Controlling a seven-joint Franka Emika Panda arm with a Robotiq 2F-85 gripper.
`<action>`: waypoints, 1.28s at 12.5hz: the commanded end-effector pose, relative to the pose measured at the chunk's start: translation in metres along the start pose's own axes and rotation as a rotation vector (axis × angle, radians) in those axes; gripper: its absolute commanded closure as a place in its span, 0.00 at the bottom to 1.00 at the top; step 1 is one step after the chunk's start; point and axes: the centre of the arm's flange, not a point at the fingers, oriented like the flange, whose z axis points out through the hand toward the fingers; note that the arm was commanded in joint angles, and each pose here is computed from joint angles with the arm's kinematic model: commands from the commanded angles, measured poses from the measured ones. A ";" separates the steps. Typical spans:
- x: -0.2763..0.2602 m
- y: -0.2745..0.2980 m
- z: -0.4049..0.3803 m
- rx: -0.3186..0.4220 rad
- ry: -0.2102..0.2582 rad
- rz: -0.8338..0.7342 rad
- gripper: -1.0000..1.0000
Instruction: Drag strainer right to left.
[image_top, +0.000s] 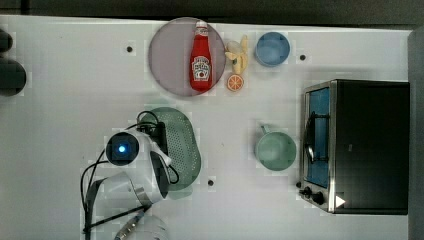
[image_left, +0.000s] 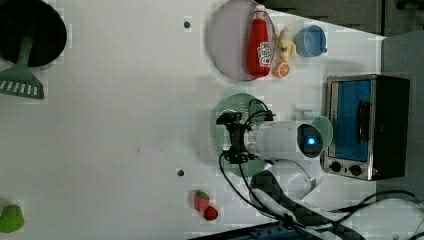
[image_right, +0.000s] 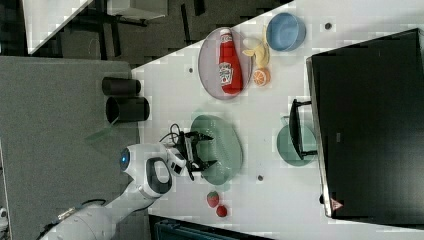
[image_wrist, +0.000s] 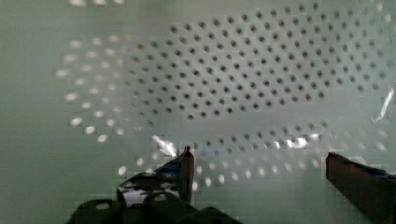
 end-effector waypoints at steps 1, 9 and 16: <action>-0.016 -0.018 -0.006 0.021 0.001 0.079 0.00; -0.094 -0.044 -0.009 -0.030 -0.032 0.052 0.00; -0.169 -0.056 -0.003 -0.014 -0.079 0.156 0.00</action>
